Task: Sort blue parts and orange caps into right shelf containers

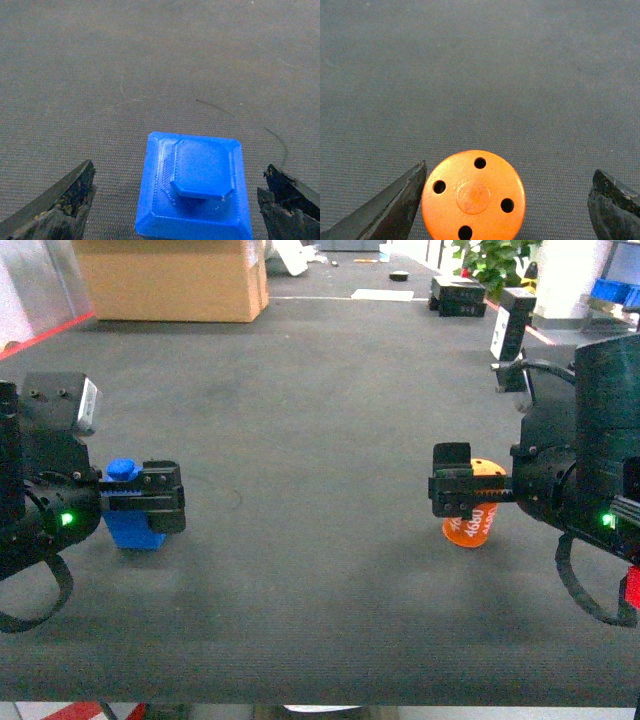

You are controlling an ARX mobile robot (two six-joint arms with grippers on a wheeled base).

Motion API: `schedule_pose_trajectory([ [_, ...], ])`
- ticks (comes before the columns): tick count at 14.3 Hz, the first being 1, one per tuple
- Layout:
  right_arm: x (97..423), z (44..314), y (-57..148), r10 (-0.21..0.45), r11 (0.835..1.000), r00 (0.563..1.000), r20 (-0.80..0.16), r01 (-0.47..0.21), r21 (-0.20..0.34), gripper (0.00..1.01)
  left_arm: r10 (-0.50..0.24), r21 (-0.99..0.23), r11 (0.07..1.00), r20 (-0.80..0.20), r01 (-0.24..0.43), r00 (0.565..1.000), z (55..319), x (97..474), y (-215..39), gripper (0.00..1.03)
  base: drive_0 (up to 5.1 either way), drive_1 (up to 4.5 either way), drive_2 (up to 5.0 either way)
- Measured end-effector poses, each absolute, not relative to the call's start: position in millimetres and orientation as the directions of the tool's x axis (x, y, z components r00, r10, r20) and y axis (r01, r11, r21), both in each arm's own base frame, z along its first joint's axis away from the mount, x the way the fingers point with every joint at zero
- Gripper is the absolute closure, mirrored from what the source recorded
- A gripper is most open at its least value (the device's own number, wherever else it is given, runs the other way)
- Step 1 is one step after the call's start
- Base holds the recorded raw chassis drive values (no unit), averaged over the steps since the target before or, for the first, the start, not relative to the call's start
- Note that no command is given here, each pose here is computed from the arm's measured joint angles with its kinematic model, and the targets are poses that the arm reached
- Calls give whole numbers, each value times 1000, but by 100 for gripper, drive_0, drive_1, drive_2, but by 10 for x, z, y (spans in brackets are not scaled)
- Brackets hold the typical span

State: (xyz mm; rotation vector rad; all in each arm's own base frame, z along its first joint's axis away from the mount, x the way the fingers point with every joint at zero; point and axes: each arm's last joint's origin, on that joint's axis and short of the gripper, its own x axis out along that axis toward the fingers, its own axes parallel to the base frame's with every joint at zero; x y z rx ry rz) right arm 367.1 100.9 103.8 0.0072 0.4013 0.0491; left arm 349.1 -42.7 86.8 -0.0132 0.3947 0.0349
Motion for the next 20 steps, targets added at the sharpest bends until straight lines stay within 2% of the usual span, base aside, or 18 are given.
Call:
schedule_pose_trajectory([
  [4,3709,829,1035,47,999,897,-440,-42,20,3,50,-5,998,-428,-57,903,766,3562,-395,5,0,0,0],
  [7,3727,858,1034,31,1000,912,-410,-27,15,3,50,-15,998,-382,-60,923,830,3616,-383,5,0,0,0],
  [8,3735,875,1031,13,1000,920,-391,-15,-1,9,50,-19,998,-388,-62,920,832,3627,-376,5,0,0,0],
  [12,3709,837,1035,31,999,905,-424,-46,-24,51,58,-27,997,-417,-76,907,803,3618,-372,5,0,0,0],
  [13,3709,840,1034,32,999,905,-424,-47,-26,54,63,-23,997,-418,-80,906,798,3618,-372,6,0,0,0],
  [16,3650,869,1009,25,999,916,-400,-38,-23,55,83,-30,994,-392,-103,916,833,3560,-359,36,0,0,0],
  [18,3579,966,986,20,1000,933,-359,-27,-15,55,91,-42,993,-343,-113,935,987,3470,-323,55,0,0,0],
  [20,3481,1157,946,8,1000,956,-294,-9,-3,55,105,-57,991,-266,-124,958,1235,3327,-278,59,0,0,0],
])
